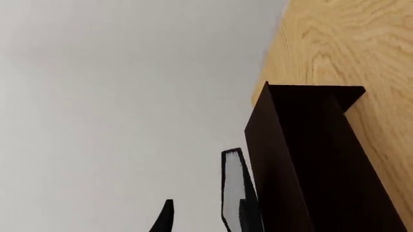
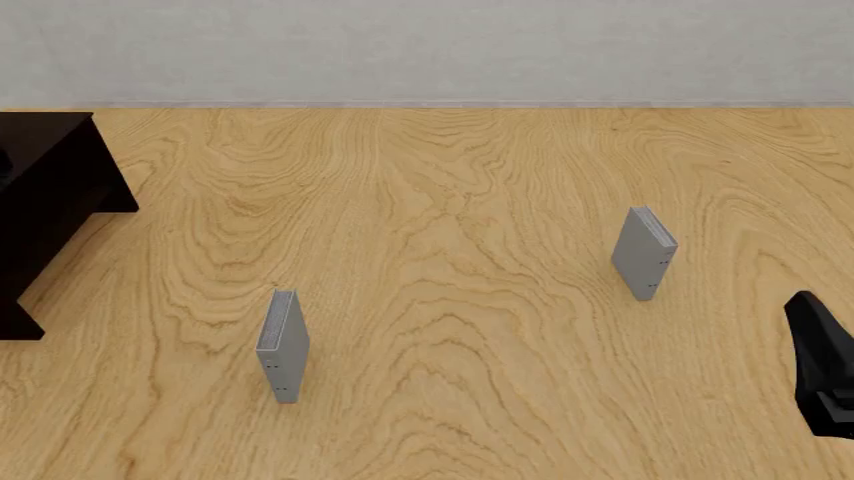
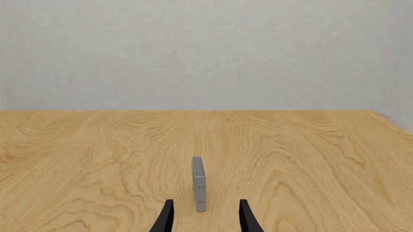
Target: Pick up the book in the middle and place it on the cabinet shelf.
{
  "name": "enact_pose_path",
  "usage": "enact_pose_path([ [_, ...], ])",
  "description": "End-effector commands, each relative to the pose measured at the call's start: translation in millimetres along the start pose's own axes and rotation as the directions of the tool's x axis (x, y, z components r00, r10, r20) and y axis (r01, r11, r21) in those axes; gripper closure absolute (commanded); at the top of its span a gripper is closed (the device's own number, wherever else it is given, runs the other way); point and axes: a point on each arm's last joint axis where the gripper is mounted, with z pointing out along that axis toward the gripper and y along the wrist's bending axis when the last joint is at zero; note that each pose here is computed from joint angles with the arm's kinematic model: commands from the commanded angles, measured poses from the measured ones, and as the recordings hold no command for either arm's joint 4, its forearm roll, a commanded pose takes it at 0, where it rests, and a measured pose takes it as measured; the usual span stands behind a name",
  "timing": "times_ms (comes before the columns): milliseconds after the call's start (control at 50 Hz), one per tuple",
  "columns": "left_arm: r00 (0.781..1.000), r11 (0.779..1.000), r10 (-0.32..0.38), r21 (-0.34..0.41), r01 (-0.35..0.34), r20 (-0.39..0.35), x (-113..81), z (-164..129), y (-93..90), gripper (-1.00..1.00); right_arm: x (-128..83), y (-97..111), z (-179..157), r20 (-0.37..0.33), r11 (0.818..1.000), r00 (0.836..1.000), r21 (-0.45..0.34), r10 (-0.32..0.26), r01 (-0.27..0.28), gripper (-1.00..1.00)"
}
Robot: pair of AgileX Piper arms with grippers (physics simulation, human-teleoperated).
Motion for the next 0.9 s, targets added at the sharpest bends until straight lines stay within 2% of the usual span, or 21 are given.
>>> enact_pose_path([
  [20,0.999,0.999,0.021,-0.028,-0.02,0.041,-12.4,-15,13.1,-1.0,0,0,0,0.0,1.0,1.0,0.0,0.0,0.0,-1.0],
  [660,0.993,0.998,0.025,-0.054,-0.019,0.114,-30.6,-46,27.5,-1.0,0,0,0,0.0,1.0,1.0,0.0,0.0,0.0,-1.0],
  [700,0.986,0.998,-0.015,-0.065,0.026,0.164,-42.2,-55,36.3,-1.0,0,0,0,0.0,1.0,1.0,0.0,0.0,0.0,-1.0],
  [740,0.983,0.996,-0.014,-0.08,0.029,0.181,-45.7,-58,38.1,-1.0,0,0,0,0.0,1.0,1.0,0.0,0.0,0.0,-1.0],
  [780,0.972,0.994,-0.053,-0.079,0.073,0.227,-55.3,-67,45.8,-1.0,0,0,0,0.0,1.0,1.0,0.0,0.0,0.0,-1.0],
  [820,0.971,0.995,-0.038,-0.086,0.059,0.236,-57.2,-68,43.0,-1.0,0,0,0,0.0,1.0,1.0,0.0,0.0,0.0,-1.0],
  [840,0.961,0.992,-0.068,-0.088,0.094,0.268,-63.1,-75,50.3,-1.0,0,0,0,0.0,1.0,1.0,0.0,0.0,0.0,-1.0],
  [900,0.956,0.99,-0.072,-0.099,0.104,0.285,-65.7,-80,52.7,-1.0,0,0,0,0.0,1.0,1.0,0.0,0.0,0.0,-1.0],
])
